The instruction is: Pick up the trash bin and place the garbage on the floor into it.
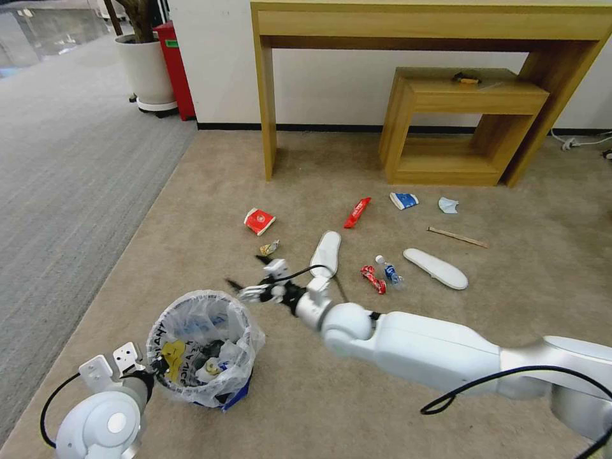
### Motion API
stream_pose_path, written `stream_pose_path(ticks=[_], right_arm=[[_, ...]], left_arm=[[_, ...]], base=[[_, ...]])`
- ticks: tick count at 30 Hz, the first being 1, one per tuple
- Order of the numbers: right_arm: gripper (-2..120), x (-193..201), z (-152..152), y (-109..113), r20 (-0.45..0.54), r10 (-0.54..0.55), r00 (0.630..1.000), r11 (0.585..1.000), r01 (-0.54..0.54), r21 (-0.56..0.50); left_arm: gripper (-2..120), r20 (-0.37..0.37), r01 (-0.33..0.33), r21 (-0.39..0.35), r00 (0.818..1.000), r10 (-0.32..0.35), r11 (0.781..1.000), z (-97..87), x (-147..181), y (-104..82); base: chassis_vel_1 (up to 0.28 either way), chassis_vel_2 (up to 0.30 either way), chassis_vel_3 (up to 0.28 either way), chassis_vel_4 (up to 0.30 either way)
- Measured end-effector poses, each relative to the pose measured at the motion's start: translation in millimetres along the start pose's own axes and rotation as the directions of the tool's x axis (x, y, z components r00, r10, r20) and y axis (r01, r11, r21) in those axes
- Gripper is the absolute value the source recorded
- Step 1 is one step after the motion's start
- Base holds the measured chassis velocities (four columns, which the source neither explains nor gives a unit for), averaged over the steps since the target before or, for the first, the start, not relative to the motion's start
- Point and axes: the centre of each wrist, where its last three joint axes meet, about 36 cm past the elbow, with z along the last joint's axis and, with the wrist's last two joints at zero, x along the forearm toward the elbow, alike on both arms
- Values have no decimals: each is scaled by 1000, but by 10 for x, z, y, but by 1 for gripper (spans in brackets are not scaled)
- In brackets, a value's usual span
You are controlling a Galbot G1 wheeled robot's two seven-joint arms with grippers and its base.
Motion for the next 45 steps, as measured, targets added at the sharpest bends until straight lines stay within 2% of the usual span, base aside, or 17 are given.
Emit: stream_pose_path(ticks=[2,3,6,8,10,12,14,16,20,23,35,45], right_arm=[[100,265,182,-219,-17,45,999,999,-45,-2],[100,265,182,-219,-17,45,999,999,-45,-2],[100,673,446,-418,-45,118,992,993,-119,-12],[100,747,486,-455,-49,132,990,991,-133,-11],[100,1190,666,-676,-70,213,975,977,-213,12],[100,1236,684,-700,-72,221,973,975,-221,15],[100,1515,824,-823,-85,274,958,962,-272,37],[100,1567,853,-833,-88,284,955,959,-282,37],[100,1958,1088,-835,-127,334,934,943,-332,34],[100,2049,1129,-842,-131,338,932,941,-336,36],[100,2849,1274,-977,-101,401,911,915,-393,85],[100,3042,1429,-905,-118,384,916,922,-373,106]], left_arm=[[0,-5,-3,-3,1000,3,1000,12,-14,-11],[0,-5,-3,-3,1000,3,1000,12,-14,-11],[0,-12,-9,-8,1000,9,1000,24,-48,-40],[0,-14,-10,-9,1000,10,1000,27,-56,-46],[0,-21,-19,-15,1000,19,1000,38,-90,-80],[0,-22,-20,-16,1000,19,1000,40,-91,-81],[0,-25,-22,-17,999,22,1000,53,-89,-83],[0,-25,-23,-17,999,23,1000,55,-84,-85],[0,-25,-31,-26,999,30,999,85,-52,-84],[0,-26,-31,-30,999,30,999,96,-48,-81],[0,-40,-55,-67,998,53,996,214,-52,-144],[0,-27,-55,-64,998,53,996,266,95,-108]], base=[[0,0,0,0],[0,0,0,0],[0,0,0,0],[0,0,0,0],[0,0,0,0],[0,0,0,0],[0,0,0,0],[0,0,0,0],[0,0,0,0],[0,0,0,0],[0,0,0,0],[0,0,0,0]])
